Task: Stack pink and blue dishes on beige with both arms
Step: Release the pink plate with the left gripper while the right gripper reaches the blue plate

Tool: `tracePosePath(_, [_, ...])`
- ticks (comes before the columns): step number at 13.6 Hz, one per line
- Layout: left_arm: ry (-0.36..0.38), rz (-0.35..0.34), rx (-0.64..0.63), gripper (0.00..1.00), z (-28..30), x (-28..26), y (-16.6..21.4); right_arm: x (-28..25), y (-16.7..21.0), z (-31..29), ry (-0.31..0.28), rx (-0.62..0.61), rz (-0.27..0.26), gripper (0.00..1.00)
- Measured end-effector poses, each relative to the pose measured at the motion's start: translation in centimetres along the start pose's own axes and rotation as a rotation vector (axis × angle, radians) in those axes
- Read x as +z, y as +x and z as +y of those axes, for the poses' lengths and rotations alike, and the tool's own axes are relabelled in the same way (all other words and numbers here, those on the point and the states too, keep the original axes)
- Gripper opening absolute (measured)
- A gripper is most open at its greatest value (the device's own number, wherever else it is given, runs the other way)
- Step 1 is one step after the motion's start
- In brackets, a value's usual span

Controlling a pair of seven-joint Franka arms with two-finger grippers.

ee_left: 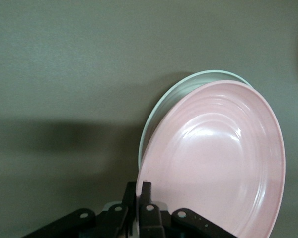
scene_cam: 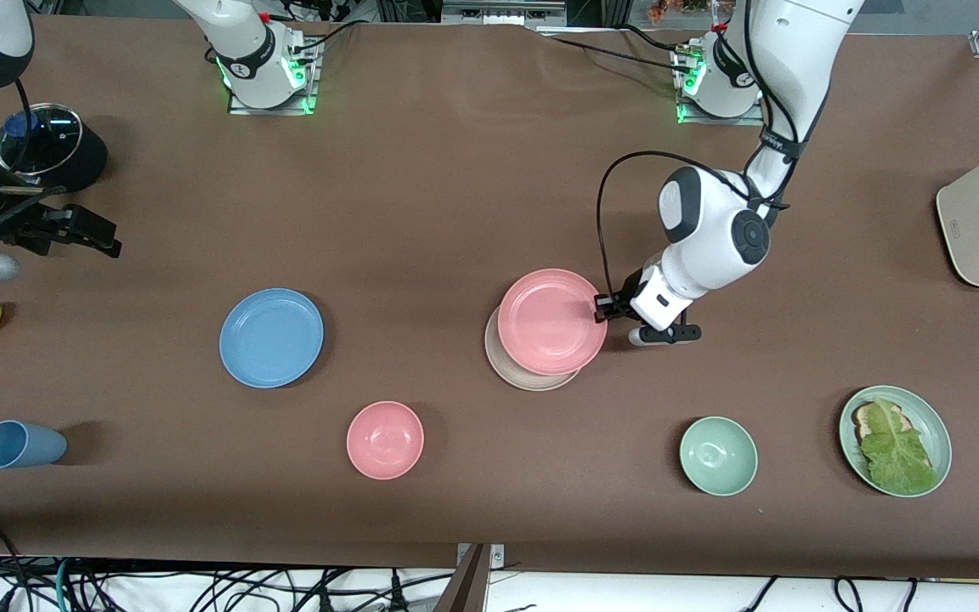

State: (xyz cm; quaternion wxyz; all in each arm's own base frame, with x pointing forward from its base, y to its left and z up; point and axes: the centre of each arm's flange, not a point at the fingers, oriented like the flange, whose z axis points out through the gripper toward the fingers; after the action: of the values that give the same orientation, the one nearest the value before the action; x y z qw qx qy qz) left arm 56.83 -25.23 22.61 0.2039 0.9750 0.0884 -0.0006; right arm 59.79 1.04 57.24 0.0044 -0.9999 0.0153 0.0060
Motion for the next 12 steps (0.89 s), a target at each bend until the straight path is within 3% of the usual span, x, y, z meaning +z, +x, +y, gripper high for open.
tracePosePath(5, [-0.003, 0.005, -0.017, 0.06, 0.8, 1.8, 1.1, 2.2, 0.9, 0.0, -0.002, 0.001, -0.036, 1.0])
tracePosePath(10, [-0.013, 0.018, -0.022, 0.09, 1.3, 2.4, 2.5, 7.8, 2.5, 0.0, -0.006, -0.001, -0.118, 1.0])
tracePosePath(12, [-0.016, 0.023, -0.022, 0.28, 1.4, 2.4, 2.7, 11.6, 3.9, 0.0, -0.008, -0.007, -0.13, 1.0])
